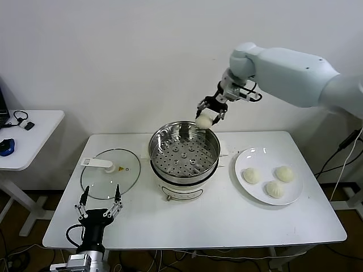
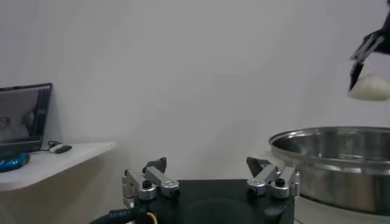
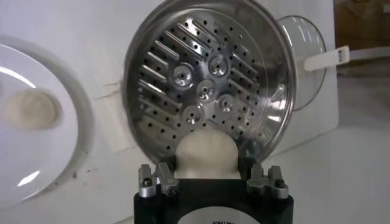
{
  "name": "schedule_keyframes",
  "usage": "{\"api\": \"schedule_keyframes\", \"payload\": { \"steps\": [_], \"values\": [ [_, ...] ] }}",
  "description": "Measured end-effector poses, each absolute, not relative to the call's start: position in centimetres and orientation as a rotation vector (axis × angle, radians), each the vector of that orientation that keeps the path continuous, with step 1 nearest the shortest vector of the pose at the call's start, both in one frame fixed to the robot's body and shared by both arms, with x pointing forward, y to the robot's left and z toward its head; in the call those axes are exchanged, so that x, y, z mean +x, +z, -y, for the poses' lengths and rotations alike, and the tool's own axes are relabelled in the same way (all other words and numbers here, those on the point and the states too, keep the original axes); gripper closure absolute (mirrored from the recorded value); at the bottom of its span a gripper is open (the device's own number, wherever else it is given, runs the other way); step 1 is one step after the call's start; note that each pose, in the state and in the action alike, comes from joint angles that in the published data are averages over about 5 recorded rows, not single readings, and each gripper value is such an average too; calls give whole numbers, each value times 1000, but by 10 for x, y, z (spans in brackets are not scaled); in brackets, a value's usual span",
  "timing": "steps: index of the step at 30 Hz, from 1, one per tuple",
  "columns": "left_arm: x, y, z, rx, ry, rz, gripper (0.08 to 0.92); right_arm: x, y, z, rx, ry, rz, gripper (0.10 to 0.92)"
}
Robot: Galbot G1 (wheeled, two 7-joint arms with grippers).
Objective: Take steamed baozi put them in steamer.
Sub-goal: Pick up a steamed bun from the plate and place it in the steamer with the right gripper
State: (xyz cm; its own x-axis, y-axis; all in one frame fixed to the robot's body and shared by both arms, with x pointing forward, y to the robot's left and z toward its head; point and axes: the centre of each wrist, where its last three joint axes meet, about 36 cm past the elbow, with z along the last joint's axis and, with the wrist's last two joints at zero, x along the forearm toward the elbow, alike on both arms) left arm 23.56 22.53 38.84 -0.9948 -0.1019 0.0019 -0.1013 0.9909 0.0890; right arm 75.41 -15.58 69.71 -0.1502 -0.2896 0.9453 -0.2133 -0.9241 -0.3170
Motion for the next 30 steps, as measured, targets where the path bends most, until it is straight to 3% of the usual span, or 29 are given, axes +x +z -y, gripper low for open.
{"api": "schedule_keyframes", "payload": {
  "steps": [12,30],
  "values": [
    [238,390,-232,190,-130,3134,177,766,649,104,-2062,-2263,-542,361],
    [239,388,-236,207,-127,3132,177,778,603,86,-2106,-2308,-568,361]
  ]
}}
